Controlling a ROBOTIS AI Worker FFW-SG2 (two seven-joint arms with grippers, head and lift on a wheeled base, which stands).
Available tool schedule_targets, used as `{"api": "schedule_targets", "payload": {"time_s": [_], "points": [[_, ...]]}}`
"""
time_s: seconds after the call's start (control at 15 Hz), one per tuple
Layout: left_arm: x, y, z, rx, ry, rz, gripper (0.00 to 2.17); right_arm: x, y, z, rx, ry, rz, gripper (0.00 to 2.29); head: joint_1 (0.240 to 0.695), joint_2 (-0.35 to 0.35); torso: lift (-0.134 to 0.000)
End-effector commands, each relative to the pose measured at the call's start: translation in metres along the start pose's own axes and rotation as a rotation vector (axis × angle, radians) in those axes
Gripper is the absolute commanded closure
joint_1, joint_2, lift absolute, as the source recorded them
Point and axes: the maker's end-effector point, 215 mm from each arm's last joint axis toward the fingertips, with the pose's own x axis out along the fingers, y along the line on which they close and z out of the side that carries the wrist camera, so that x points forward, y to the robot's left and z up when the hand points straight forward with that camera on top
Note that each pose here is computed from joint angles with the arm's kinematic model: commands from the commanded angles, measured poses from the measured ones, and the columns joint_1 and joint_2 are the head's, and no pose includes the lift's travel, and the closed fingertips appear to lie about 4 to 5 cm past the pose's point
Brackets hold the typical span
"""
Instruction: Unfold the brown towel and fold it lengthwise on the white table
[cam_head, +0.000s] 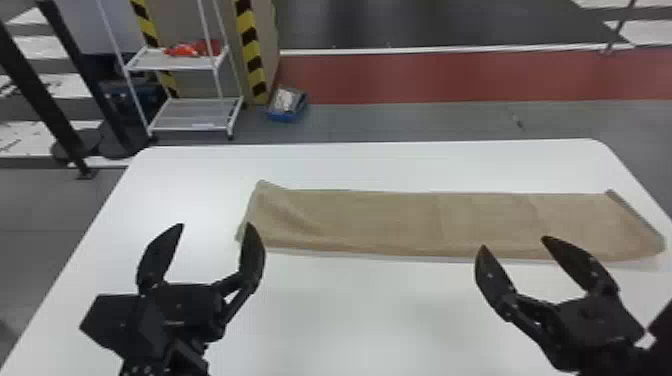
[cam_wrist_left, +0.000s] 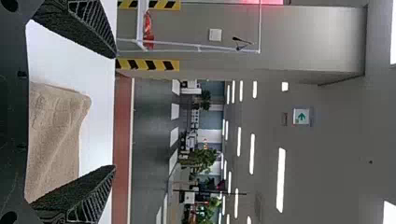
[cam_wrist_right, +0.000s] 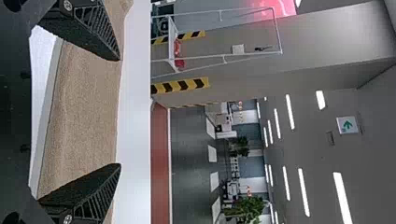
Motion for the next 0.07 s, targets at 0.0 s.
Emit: {"api": "schedule_targets", "payload": {"time_s": [0.0], "points": [[-0.0002,-0.0001,-0.0003,0.001,0.001,0.0,0.03,-0.0008,-0.001,0.0018,0.002,-0.003,-0.003,0.08,0.695,0.064,-0.123]]}}
